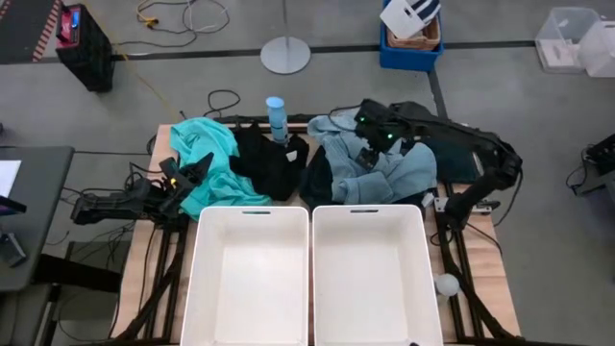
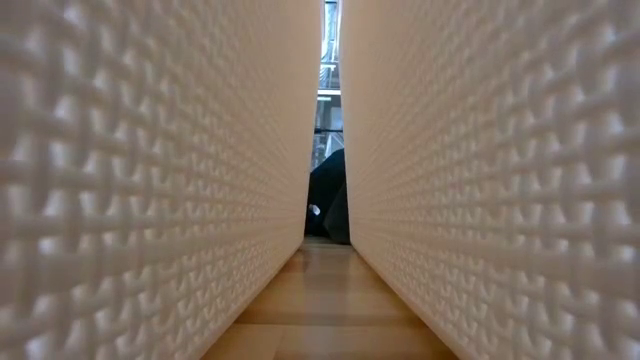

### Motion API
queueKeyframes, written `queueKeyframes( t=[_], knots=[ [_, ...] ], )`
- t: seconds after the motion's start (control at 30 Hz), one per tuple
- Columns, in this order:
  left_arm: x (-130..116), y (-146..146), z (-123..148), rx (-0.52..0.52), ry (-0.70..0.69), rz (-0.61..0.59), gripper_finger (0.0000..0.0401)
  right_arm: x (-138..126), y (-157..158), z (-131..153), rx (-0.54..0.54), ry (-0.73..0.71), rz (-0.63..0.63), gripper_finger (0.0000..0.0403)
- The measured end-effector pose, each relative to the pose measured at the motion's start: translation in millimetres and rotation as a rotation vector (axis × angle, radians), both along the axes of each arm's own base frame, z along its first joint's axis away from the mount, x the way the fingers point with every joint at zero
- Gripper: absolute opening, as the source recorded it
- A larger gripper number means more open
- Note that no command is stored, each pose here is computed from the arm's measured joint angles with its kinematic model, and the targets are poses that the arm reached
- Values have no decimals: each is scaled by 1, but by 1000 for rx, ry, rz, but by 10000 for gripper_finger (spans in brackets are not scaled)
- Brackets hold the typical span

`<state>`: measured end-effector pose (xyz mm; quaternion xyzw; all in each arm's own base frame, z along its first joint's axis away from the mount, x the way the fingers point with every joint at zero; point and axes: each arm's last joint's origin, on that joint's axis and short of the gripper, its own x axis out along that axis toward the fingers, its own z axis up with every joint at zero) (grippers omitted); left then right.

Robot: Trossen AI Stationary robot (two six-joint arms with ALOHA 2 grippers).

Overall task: Sort clothes
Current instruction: Put the light blue pants into the right white bin

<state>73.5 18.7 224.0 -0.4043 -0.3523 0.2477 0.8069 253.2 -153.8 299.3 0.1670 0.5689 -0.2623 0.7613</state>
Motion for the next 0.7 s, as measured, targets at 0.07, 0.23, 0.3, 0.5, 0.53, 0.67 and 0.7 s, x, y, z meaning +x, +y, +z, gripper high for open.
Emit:
queueKeyframes(
  t=[0.07, 0.23, 0.3, 0.5, 0.53, 0.67, 0.7],
  knots=[
    [0, 0, 0, 0, 0, 0, 0, 3, 2, -2, -43, 37, -2, 266],
    [0, 0, 0, 0, 2, 0, 0, 6, 6, -7, -92, 116, -21, 266],
    [0, 0, 0, 0, 2, 0, 0, 7, 8, -9, -102, 134, -24, 266],
    [0, 0, -1, 0, 7, 0, 0, 7, 11, -9, -95, 135, -66, 265],
    [0, 0, 0, 0, 7, 0, 0, 7, 12, -9, -92, 137, -75, 265],
    [0, 0, 0, 0, 7, -1, 0, 9, 17, -10, -84, 141, -82, 265],
    [0, 0, 0, 0, 7, -1, 0, 10, 19, -10, -85, 136, -81, 265]
  ],
)
